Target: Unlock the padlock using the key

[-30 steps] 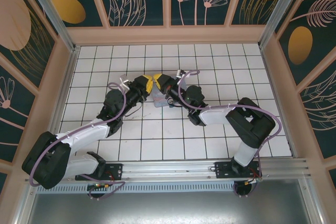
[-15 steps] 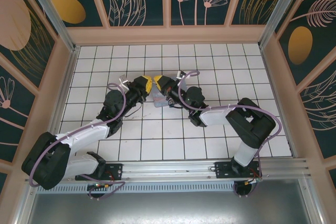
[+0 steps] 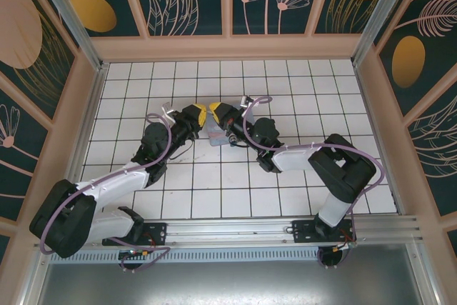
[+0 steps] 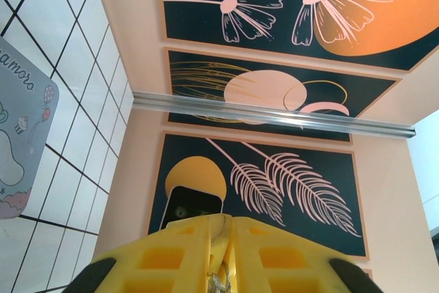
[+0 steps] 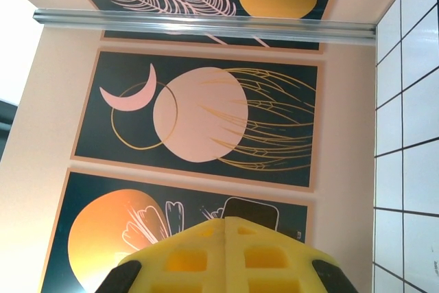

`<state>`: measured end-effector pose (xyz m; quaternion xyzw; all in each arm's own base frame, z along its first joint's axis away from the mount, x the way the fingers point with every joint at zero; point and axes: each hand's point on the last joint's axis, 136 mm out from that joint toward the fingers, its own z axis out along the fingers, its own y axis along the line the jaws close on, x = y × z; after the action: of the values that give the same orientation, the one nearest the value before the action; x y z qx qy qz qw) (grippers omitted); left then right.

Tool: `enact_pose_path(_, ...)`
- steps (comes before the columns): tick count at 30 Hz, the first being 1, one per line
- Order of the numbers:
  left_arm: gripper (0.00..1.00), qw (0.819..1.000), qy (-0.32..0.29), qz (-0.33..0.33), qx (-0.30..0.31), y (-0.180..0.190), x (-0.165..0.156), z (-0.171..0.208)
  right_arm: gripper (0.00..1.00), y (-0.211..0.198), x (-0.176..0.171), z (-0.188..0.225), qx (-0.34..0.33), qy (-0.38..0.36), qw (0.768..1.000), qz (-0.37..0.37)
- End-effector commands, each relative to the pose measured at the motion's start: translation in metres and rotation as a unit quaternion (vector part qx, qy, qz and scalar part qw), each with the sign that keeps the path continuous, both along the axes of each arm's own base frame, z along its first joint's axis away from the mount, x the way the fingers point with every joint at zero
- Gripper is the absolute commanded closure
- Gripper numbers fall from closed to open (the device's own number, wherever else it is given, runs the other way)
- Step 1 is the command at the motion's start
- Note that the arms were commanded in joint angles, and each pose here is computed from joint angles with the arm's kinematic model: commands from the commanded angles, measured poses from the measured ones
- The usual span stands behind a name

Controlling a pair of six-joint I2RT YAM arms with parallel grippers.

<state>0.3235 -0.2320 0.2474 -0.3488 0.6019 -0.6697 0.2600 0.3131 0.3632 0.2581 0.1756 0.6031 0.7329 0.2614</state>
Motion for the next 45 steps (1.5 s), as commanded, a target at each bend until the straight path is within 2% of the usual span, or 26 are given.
enact_pose_path(1, 0.83, 1.0, -0.011, -0.001, 0.001, -0.001, 0.0, 0.002, 1.0, -0.002, -0.01, 0.028, 0.02, -0.038, 0.999, 0.007)
enact_pose_path(15, 1.0, 1.0, -0.014, -0.003, 0.007, -0.002, 0.0, 0.001, 1.0, -0.002, -0.009, 0.028, 0.019, -0.037, 0.999, 0.007)
enact_pose_path(19, 1.0, 1.0, -0.023, -0.001, 0.018, -0.002, 0.001, 0.001, 0.99, -0.003, -0.007, 0.026, 0.017, -0.034, 0.999, 0.005)
enact_pose_path(22, 1.0, 0.998, -0.04, 0.004, 0.04, -0.001, 0.003, 0.004, 0.73, -0.01, -0.005, 0.024, 0.017, -0.03, 0.999, -0.001)
enact_pose_path(24, 1.0, 0.996, -0.058, 0.009, 0.062, 0.0, 0.004, 0.008, 0.51, -0.02, -0.003, 0.019, 0.012, -0.023, 1.0, -0.01)
enact_pose_path(26, 1.0, 0.994, -0.073, 0.013, 0.086, 0.0, 0.006, 0.012, 0.38, -0.031, -0.003, 0.016, 0.006, -0.019, 1.0, -0.018)
enact_pose_path(27, 1.0, 0.992, -0.083, 0.013, 0.097, -0.001, 0.006, 0.015, 0.34, -0.037, -0.004, 0.011, -0.004, -0.012, 1.0, -0.023)
enact_pose_path(29, 1.0, 0.988, -0.099, 0.013, 0.116, -0.002, 0.008, 0.019, 0.31, -0.05, -0.005, 0.003, -0.021, -0.005, 0.999, -0.033)
enact_pose_path(34, 1.0, 0.973, -0.155, 0.008, 0.169, -0.007, 0.012, 0.034, 0.3, -0.077, -0.007, -0.004, -0.085, -0.006, 0.996, -0.038)
enact_pose_path(39, 1.0, 0.945, -0.227, -0.021, 0.234, -0.023, 0.016, 0.049, 0.3, -0.102, -0.012, 0.006, -0.16, -0.044, 0.985, -0.044)
enact_pose_path(45, 1.0, 0.921, -0.296, -0.055, 0.249, -0.041, 0.013, 0.063, 0.32, -0.116, -0.013, 0.022, -0.192, -0.092, 0.977, -0.035)
